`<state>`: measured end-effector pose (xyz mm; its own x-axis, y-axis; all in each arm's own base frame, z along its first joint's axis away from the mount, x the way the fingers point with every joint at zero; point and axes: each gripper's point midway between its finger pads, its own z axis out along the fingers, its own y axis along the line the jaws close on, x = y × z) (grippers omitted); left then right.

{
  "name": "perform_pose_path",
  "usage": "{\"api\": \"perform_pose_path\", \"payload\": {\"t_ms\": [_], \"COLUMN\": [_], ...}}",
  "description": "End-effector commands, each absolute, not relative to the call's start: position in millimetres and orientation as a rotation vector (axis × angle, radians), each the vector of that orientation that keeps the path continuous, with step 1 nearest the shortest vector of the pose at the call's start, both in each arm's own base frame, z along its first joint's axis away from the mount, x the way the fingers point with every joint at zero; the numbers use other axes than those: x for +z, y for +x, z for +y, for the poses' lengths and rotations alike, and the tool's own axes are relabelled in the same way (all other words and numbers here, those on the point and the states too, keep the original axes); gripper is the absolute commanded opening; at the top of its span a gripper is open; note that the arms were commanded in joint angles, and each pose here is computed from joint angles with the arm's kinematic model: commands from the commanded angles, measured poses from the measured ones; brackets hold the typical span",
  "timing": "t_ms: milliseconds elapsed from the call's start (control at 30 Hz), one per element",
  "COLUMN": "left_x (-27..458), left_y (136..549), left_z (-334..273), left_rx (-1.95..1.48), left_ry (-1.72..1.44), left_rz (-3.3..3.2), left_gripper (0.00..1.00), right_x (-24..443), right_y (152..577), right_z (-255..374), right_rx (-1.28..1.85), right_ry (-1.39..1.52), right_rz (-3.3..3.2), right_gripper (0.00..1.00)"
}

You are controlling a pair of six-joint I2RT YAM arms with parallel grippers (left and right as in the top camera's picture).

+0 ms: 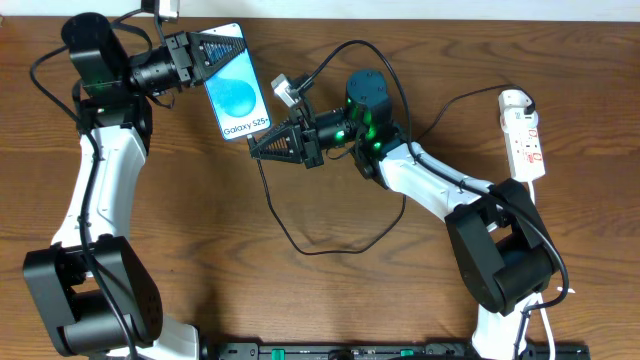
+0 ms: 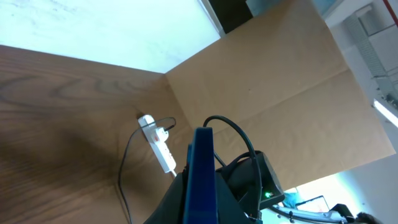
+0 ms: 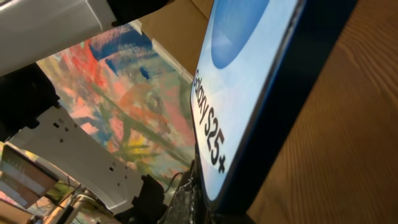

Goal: Plug charger to phone and switch on socket
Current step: 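Push the plug into the phone's bottom port held by the left gripper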

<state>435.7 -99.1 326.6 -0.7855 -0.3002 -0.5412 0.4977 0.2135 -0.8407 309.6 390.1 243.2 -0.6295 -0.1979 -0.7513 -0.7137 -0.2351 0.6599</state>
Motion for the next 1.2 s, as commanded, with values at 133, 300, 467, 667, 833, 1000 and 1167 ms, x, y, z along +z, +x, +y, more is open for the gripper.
{"api": "perform_pose_path", "payload": {"t_ms": [133, 300, 467, 667, 833, 1000, 1167], "left_x": [347, 347, 347, 347, 347, 346, 346], "left_y": [417, 417, 419, 427, 434, 439, 438], "left_z": [-106, -106, -105, -103, -100, -98, -98], "left_rx": [-1.635, -1.635, -1.626, -1.594, -1.563, -1.54, -1.542], "left_ry": [0.344, 0.343, 0.331, 0.288, 0.247, 0.218, 0.22], "left_rz": [1.823, 1.823, 1.822, 1.818, 1.813, 1.81, 1.809], "left_gripper": [0.07, 0.07, 0.08, 0.07, 0.07, 0.08, 0.08], "right_x": [252, 254, 254, 254, 255, 255, 255], "right_y": [326, 329, 332, 335, 338, 339, 345], "right_z": [393, 393, 393, 394, 393, 393, 389], "right_rx": [1.876, 1.871, 1.862, 1.852, 1.845, 1.84, 1.831], "right_ry": [-0.998, -0.976, -0.953, -0.934, -0.922, -0.914, -0.899], "right_rz": [1.655, 1.655, 1.66, 1.663, 1.664, 1.665, 1.668], "right_gripper": [0.01, 0.01, 0.01, 0.01, 0.01, 0.01, 0.01]}}
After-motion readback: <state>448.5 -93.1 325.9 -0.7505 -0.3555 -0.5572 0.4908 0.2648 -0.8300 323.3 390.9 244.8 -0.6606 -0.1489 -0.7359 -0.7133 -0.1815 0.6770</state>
